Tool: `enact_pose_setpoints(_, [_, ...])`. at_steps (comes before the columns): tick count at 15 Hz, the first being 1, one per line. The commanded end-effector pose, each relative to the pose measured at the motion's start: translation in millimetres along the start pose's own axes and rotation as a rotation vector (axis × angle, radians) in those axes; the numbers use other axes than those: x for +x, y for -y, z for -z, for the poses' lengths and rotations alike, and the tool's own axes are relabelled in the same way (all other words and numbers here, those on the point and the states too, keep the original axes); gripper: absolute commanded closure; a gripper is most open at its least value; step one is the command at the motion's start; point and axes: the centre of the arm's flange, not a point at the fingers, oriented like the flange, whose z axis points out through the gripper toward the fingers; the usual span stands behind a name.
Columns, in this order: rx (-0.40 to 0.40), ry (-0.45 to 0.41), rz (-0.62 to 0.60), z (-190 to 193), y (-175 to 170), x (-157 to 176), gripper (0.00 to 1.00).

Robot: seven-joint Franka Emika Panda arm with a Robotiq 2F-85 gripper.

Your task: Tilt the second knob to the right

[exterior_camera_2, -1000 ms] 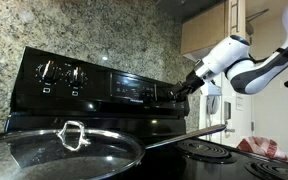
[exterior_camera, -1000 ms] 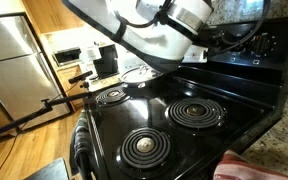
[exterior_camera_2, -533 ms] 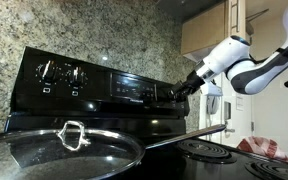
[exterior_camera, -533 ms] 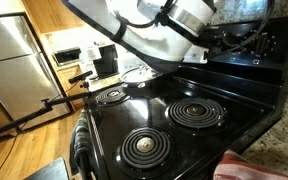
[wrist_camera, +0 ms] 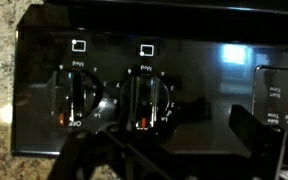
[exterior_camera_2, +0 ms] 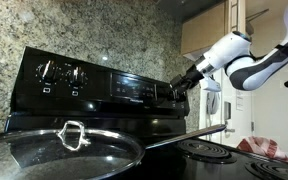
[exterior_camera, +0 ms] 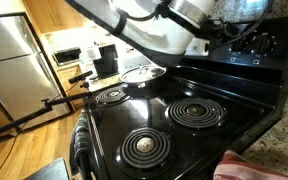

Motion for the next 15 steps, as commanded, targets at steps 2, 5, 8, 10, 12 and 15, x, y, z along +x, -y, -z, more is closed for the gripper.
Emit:
enact_pose_setpoints(2, [0.031, -0.02, 0.0, -1.0, -7.2, 16.0, 0.0])
enact_pose_setpoints(5, [0.031, -0.014, -0.008, -2.9, -7.6, 14.5, 0.0])
enact_pose_setpoints(8, [0.042, -0.014, -0.013, -6.9, -6.9, 12.7, 0.0])
enact_pose_setpoints(10, [0.041, -0.013, -0.01, -10.5, -8.7, 12.7, 0.0])
enact_pose_setpoints(12, [0.038, -0.014, -0.013, -11.9, -10.1, 12.0, 0.0])
enact_pose_setpoints(15, [0.041, -0.019, -0.008, -13.3, -12.4, 12.7, 0.0])
